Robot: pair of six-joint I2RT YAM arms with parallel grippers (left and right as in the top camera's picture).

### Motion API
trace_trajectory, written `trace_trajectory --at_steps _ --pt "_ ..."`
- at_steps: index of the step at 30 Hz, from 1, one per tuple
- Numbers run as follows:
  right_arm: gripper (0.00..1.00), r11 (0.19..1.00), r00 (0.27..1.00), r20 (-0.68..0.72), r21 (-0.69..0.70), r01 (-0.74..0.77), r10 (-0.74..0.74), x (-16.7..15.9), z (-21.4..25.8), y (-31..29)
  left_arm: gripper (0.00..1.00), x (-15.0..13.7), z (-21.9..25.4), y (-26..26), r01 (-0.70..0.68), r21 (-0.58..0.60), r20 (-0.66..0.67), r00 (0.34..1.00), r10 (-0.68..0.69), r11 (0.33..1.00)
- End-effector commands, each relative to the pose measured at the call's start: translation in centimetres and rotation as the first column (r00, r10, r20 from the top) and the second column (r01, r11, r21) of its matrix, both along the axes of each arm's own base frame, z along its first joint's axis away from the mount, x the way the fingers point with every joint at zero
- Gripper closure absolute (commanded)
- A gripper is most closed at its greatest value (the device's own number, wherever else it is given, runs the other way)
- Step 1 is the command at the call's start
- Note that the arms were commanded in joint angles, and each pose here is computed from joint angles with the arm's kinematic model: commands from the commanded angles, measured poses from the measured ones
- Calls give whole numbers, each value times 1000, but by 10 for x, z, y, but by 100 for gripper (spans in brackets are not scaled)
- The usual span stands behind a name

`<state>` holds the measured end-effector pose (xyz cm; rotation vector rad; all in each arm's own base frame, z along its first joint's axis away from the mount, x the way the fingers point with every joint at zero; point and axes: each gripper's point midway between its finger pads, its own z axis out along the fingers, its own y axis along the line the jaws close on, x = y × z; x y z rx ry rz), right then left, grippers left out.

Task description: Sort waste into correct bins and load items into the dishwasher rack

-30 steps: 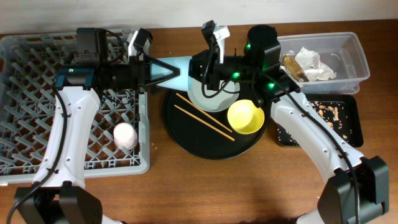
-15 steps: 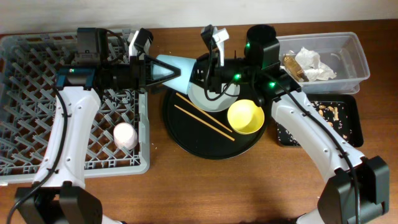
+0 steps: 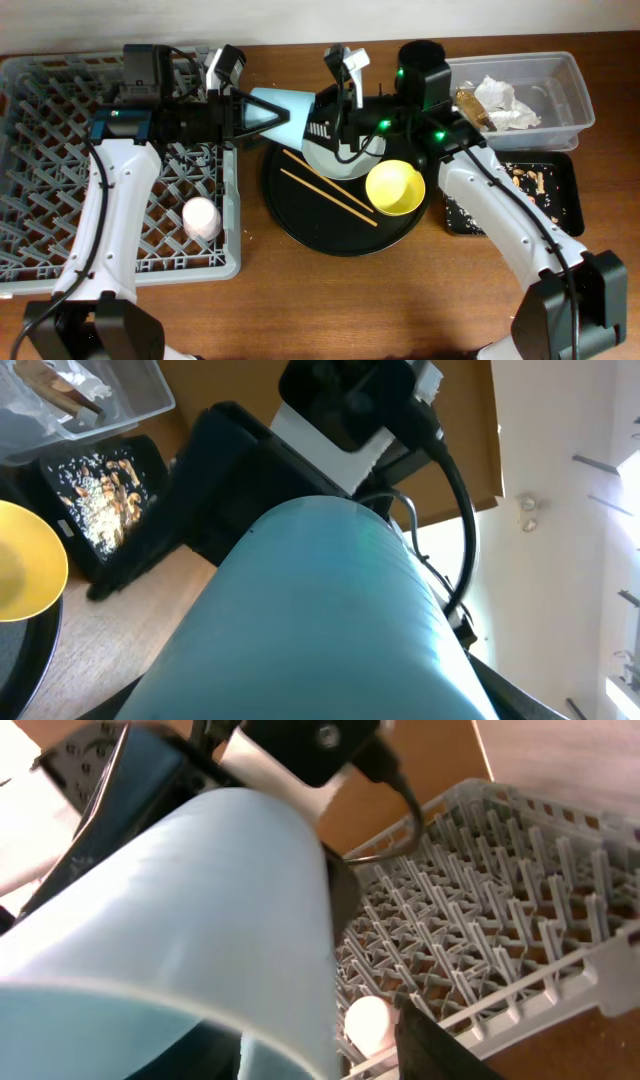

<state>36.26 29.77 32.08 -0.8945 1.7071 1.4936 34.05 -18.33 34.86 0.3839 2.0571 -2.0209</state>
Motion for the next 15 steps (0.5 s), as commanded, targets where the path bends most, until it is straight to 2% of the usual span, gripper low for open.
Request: trace_trajectory --at_steps 1,8,11,15 --pt "40 1000 1000 -29 12 -11 11 3 -1 -13 37 2 8 8 -10 -19 48 999 11 1000" --pt "32 1000 999 -35 20 -18 19 3 1 -20 37 11 7 18 -49 -4 96 994 49 999" --pt "23 999 999 -49 29 -19 20 6 2 -30 37 22 -4 23 -112 59 100 989 105 992" --pt "18 999 996 -87 41 -6 9 14 1 -60 37 47 -29 43 -261 204 118 963 241 944"
